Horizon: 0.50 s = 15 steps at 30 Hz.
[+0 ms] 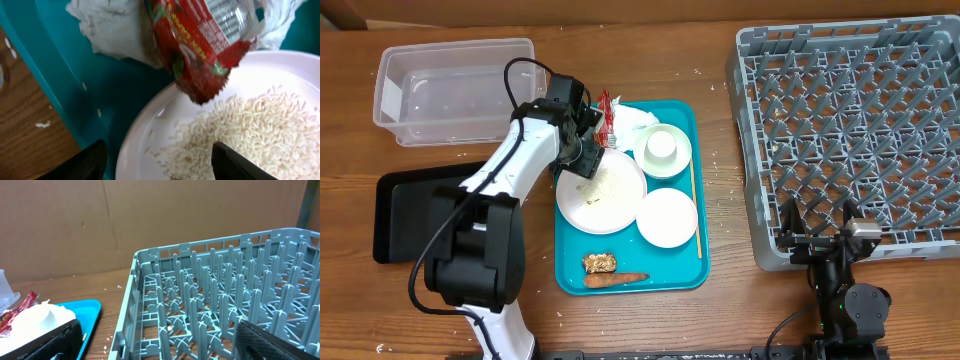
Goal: Sort waste into correct bins and load items into the dishwasher
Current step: 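Reach the left gripper to the rim of the white rice plate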
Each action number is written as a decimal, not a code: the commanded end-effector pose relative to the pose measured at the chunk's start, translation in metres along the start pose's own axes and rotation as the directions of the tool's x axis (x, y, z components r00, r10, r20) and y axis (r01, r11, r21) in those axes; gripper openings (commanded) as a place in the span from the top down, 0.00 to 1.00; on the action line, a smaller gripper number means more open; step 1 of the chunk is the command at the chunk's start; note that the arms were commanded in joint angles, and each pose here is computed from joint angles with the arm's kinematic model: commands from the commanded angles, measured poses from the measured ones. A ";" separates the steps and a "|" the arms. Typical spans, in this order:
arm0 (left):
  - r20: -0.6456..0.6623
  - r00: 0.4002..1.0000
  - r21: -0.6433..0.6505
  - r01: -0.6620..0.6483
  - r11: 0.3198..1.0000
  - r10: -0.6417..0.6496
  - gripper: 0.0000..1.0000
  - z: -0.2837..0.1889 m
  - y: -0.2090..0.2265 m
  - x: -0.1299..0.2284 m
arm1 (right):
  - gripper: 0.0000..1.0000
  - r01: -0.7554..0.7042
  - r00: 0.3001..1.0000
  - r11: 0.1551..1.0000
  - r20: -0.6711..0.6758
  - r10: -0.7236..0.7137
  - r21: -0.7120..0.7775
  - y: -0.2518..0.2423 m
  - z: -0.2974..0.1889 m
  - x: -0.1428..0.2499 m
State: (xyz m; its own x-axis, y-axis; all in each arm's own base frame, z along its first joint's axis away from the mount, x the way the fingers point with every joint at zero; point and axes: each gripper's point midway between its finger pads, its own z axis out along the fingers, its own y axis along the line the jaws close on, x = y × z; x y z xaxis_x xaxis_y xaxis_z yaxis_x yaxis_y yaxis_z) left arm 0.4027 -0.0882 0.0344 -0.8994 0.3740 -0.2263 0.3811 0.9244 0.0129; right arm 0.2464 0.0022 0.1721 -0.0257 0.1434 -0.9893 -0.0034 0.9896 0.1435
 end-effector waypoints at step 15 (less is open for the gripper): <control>-0.012 0.999 -0.026 -0.038 0.999 0.038 0.44 0.025 0.007 -0.005 | 0.00 0.003 1.000 1.000 0.005 -0.003 0.009 -0.002 0.000 0.001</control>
State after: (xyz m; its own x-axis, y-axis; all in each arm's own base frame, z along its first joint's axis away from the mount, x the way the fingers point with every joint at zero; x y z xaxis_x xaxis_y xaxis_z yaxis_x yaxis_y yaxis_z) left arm 0.4104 -0.0870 0.0126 -0.8928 0.3963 -0.2143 0.3992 0.9163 0.0317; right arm 0.2464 0.0022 0.1719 -0.0264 0.1434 -0.9893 -0.0029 0.9896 0.1435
